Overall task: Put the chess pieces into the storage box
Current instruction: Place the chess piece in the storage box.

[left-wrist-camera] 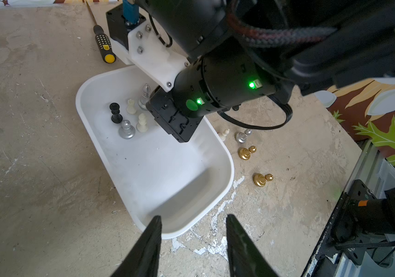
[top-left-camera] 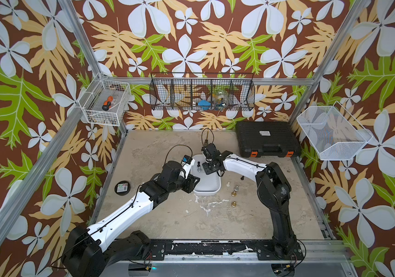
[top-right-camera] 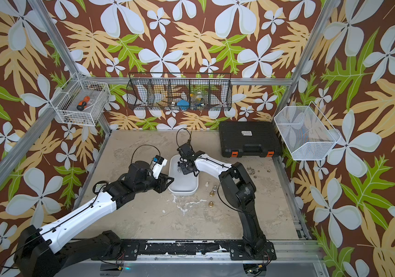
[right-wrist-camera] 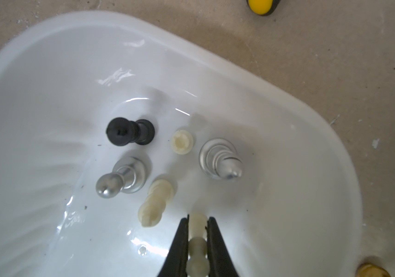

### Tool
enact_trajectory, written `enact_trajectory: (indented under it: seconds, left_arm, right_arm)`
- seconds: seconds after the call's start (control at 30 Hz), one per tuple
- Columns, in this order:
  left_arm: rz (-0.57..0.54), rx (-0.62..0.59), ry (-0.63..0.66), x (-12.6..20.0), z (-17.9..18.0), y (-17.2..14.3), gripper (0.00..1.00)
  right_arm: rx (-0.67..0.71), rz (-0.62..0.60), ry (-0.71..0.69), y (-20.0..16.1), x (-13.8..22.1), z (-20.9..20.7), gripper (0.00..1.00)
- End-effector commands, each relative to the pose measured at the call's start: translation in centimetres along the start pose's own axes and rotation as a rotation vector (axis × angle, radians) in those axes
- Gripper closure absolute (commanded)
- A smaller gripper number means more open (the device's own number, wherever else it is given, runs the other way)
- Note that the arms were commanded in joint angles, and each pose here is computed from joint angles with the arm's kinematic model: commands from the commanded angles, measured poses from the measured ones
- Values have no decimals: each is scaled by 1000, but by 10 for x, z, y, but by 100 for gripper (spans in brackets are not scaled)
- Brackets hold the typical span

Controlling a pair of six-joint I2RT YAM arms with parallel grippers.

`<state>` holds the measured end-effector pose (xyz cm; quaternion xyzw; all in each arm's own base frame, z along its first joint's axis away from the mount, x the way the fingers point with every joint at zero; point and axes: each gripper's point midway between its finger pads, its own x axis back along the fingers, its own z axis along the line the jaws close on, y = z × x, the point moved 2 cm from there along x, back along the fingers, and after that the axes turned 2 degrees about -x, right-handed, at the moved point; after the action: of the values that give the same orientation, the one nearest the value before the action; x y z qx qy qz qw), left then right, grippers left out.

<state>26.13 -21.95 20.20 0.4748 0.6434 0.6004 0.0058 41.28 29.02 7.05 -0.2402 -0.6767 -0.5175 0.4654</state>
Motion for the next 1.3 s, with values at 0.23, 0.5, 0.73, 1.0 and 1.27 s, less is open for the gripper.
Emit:
enact_trajectory:
  seconds: [0.23, 0.5, 0.73, 1.0, 1.27]
  left_arm:
    - [0, -2, -7, 0, -1, 0, 53]
    - [-1, -5, -7, 1, -1, 0, 53]
    - [0, -5, -8, 1, -1, 0, 53]
    - [0, -4, -8, 1, -1, -1, 53]
    - [-2, -4, -10, 1, -1, 0, 53]
  right_arm:
    - [-2, -11, -26, 3, -5, -3, 91]
    - [-1, 3, -35, -3, -10, -4, 91]
    - [-3, 0, -38, -2, -12, -4, 87]
    - [-1, -15, -42, 2, -12, -4, 87]
    - [-6, -24, -48, 4, -12, -5, 87]
